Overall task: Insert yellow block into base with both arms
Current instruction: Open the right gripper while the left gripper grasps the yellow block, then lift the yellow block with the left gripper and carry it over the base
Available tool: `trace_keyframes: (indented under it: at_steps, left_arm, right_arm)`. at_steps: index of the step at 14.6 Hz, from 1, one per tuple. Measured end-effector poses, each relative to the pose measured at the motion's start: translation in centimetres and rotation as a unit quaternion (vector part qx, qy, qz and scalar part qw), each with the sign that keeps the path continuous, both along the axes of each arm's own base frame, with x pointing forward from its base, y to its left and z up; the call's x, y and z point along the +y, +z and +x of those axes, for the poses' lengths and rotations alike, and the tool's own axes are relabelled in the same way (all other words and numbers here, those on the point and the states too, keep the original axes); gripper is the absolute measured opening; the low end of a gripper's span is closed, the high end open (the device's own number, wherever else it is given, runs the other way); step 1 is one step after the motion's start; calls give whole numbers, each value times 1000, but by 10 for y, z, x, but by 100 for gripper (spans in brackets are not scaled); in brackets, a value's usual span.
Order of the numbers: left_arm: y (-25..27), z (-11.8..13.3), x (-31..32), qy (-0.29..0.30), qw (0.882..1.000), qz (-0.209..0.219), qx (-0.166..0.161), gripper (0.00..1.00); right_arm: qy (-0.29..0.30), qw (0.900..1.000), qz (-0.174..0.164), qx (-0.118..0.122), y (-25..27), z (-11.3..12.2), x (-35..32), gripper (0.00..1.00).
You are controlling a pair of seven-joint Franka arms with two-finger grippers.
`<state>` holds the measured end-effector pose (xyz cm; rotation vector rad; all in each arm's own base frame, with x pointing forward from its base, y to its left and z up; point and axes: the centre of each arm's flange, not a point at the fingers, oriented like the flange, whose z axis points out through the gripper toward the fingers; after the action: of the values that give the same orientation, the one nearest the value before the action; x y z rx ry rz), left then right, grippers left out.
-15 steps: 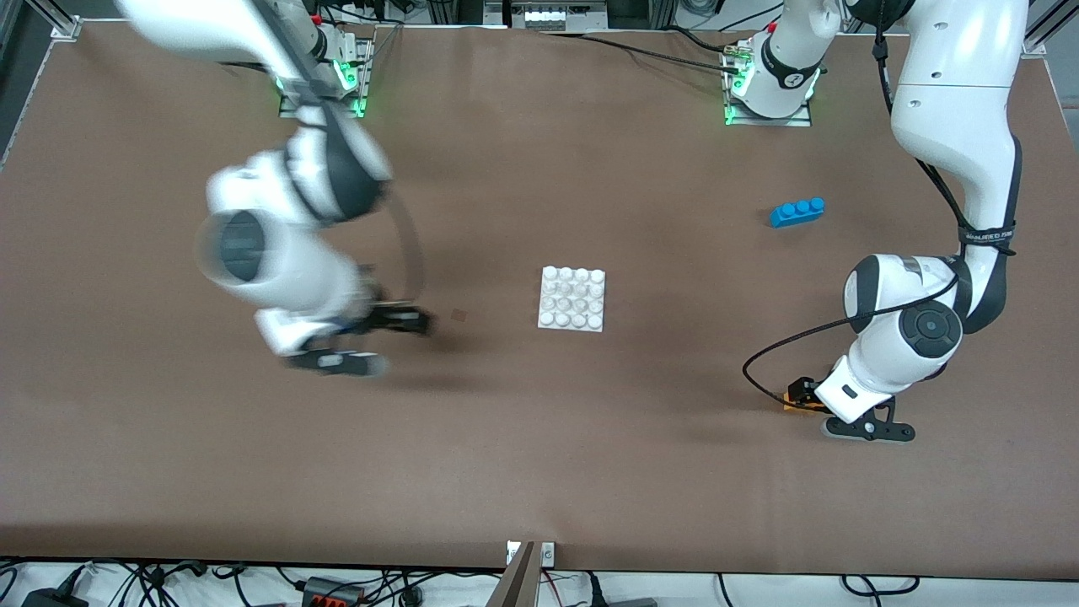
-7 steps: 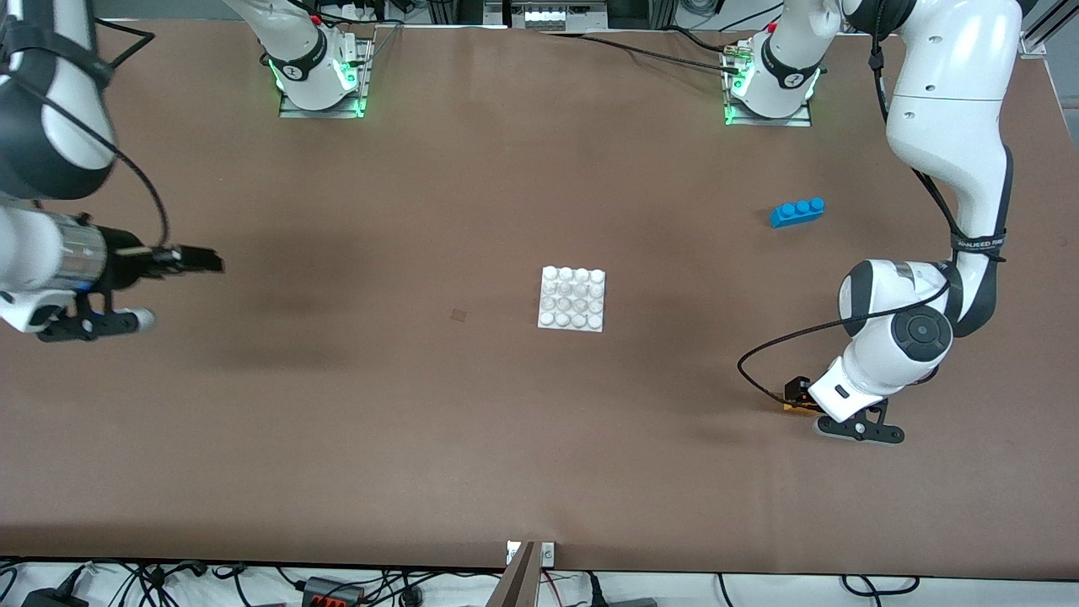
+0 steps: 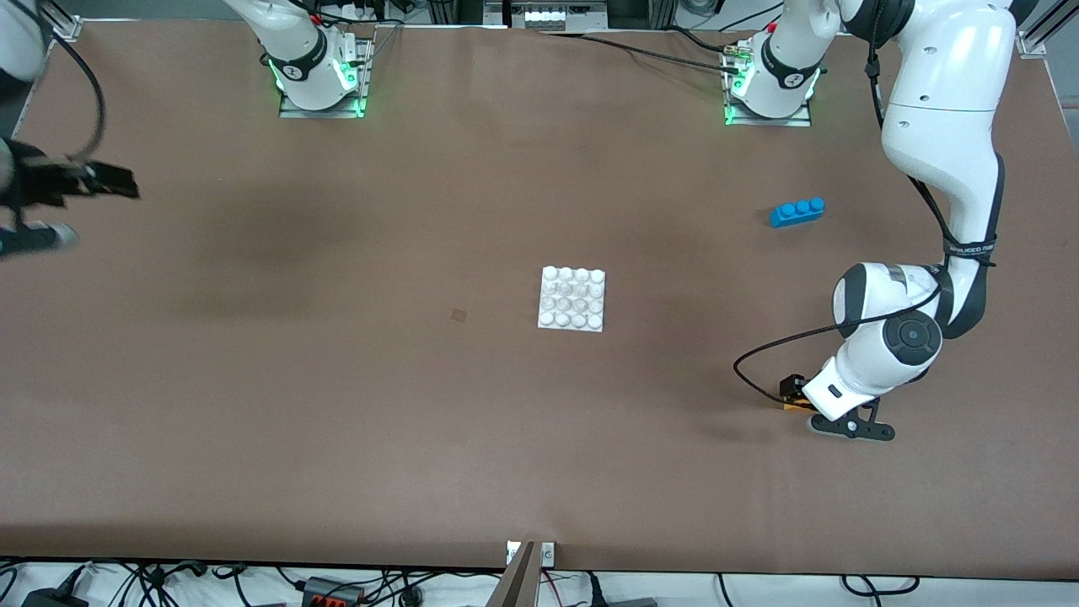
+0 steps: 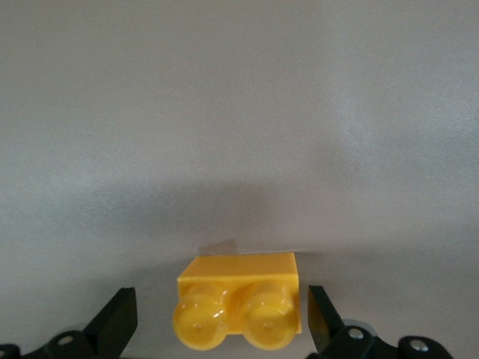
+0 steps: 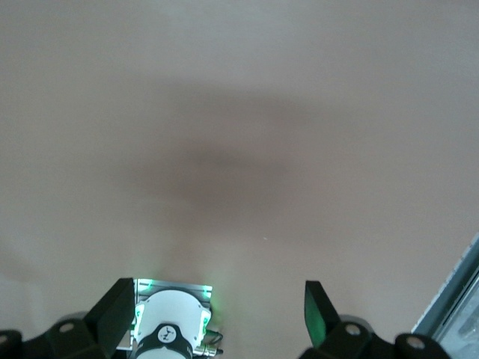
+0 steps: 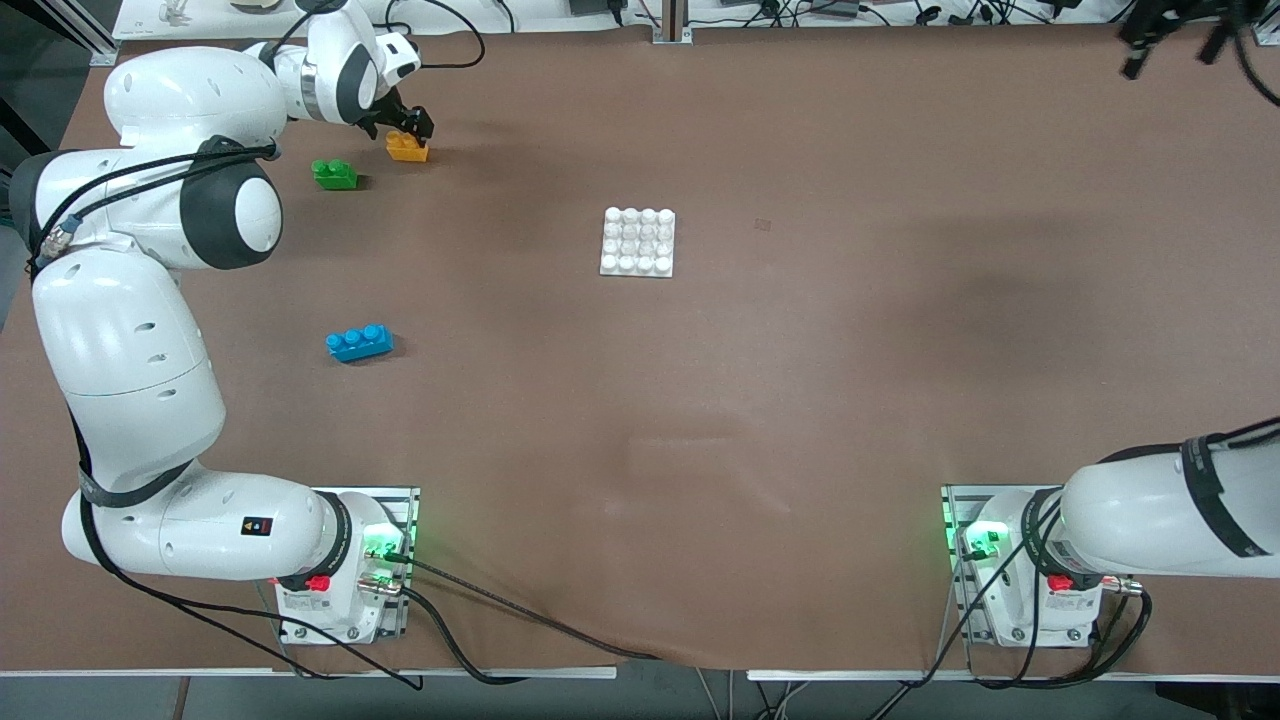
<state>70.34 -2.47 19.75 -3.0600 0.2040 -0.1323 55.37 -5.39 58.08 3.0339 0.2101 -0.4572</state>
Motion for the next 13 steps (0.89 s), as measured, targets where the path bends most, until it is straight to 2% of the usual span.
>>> trace_keyframes:
  at_steps: [3, 5, 8, 11, 13]
  left_arm:
    - [-3, -1, 0, 6, 1000, -6, 3, 100]
    - [-5, -2, -2, 8, 1000, -10, 5, 100]
    - [-8, -4, -7, 10, 1000, -19, 8, 100]
    - [-9, -5, -8, 10, 1000, -19, 9, 97]
    - [-9, -5, -8, 10, 1000, -19, 9, 83]
  right_arm:
    - [-3, 998, 55, -42, 3, -10, -20, 100]
    - [34, 995, 66, -73, -4, -6, -8, 100]
    - [61, 992, 65, -89, 1, -6, 18, 100]
    - [60, 991, 61, -99, 15, -15, 15, 100]
    - [56, 991, 60, -103, 21, -22, 12, 100]
